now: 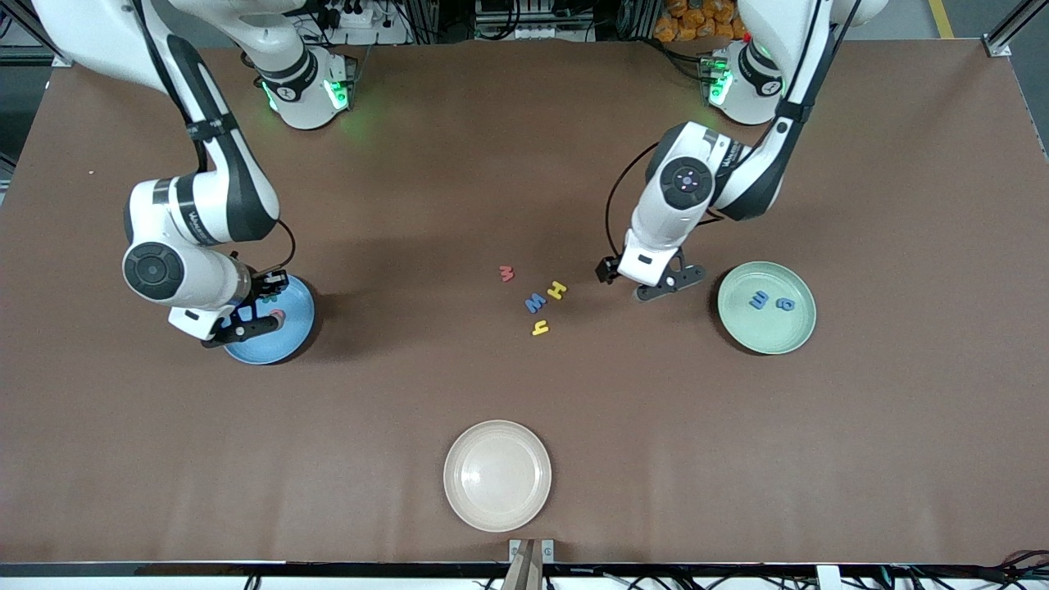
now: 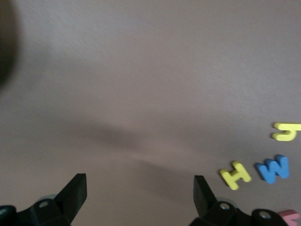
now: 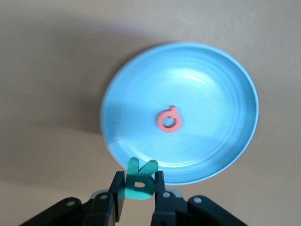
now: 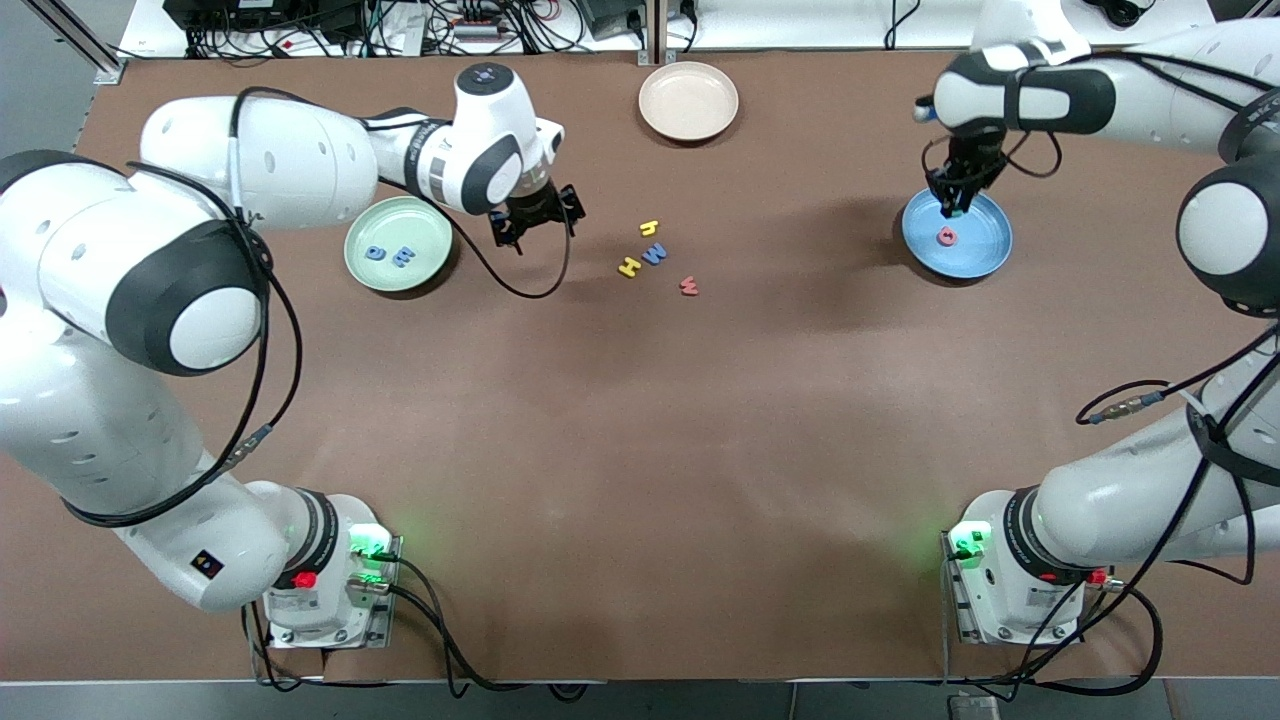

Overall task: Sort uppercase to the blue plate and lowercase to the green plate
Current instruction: 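Place the teal R on the blue plate while the left gripper reaches pink m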

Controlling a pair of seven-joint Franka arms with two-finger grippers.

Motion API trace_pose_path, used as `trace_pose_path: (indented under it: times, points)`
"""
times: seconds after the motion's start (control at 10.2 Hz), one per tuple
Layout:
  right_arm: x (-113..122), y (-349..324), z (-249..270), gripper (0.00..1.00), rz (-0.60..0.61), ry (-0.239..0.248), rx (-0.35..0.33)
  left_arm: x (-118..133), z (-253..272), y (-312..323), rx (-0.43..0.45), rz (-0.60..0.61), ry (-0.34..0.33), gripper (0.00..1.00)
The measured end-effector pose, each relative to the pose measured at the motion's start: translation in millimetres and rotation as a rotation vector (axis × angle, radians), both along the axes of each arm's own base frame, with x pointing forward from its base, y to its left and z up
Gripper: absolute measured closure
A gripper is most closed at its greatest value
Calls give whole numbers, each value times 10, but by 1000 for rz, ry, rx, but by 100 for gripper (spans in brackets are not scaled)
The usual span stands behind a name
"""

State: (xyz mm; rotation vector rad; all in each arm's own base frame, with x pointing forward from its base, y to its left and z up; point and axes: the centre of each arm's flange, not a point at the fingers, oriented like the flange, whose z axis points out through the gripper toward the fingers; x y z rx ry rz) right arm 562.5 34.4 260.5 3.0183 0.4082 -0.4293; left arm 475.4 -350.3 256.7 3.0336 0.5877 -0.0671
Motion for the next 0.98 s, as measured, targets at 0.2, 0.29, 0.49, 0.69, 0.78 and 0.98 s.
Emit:
trace_pose_path:
  times: [0.2, 0.29, 0.49, 0.69, 0.78, 0.98]
  points:
    - [-54, -240, -238, 70, -41, 9, 2, -47, -71, -321, -14, 51, 7, 0]
    - [-49, -357, -285, 70, -61, 8, 3, -46, -89, -472, -21, 82, 6, 0]
    - [-29, -575, -388, 70, -86, -8, 5, -64, -130, -765, -27, 135, -2, 0]
    - [-16, -727, -472, 61, -91, -22, 3, -127, -168, -1088, -35, 169, -9, 0]
    - [2, -744, -460, 48, -92, -30, 3, -147, -169, -1244, -42, 167, -15, 0]
    - [116, -744, -317, 22, -91, -65, 2, -218, -180, -1515, -52, 134, -24, 0]
